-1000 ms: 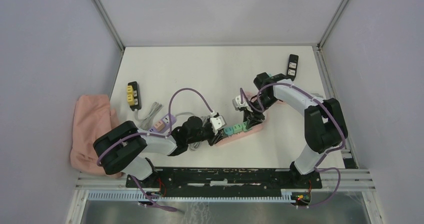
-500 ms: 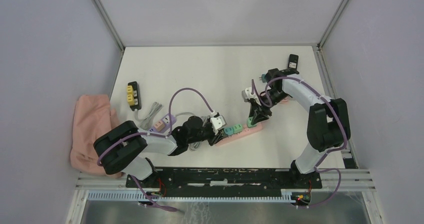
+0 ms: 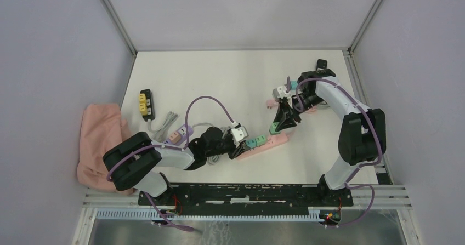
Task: Pull the plug off the socket
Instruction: Remove the plug from the socket, then place the plug at the center of the board.
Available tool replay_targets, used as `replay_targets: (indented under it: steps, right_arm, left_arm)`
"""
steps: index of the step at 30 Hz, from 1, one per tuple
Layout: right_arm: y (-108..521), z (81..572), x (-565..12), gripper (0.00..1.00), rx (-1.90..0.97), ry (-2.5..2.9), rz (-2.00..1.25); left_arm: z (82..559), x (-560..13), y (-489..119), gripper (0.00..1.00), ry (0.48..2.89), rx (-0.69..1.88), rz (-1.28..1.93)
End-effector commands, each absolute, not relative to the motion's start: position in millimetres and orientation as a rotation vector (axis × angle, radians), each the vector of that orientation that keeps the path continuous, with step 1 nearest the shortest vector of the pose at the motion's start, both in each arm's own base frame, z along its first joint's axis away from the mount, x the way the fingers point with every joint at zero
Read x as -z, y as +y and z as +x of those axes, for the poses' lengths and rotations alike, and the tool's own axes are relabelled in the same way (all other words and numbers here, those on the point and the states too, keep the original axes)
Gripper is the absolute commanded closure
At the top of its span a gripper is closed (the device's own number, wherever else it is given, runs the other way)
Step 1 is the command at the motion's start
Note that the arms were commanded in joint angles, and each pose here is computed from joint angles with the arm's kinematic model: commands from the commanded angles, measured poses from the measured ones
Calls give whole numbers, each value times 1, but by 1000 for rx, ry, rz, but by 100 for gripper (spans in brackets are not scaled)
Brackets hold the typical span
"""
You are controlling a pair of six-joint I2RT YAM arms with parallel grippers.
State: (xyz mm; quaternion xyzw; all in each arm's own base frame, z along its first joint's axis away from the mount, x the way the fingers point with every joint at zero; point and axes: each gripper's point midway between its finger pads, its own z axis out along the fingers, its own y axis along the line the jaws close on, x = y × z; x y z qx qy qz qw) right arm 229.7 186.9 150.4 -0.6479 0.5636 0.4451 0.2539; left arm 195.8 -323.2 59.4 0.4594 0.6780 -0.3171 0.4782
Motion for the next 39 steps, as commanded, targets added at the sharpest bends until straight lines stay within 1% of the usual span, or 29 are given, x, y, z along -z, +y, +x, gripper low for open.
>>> replay_targets:
  steps: [1,13,22,39]
  right_arm:
    - [190,234,-185,100,-1240,1465,-1641]
    - [178,246,-199,100,-1269,1490,-1513]
    - [165,264,-207,100,-1266,1528,-1367]
    - [143,305,-195,100,-1100,1758,-1201]
  left_arm:
    - [194,-26,-305,97,1759,684,1192]
    - [194,-25,-306,97,1762,684,1196]
    - [194,-26,-306,97,1759,686,1194]
    - [194,-25,-306,97,1761,688,1202]
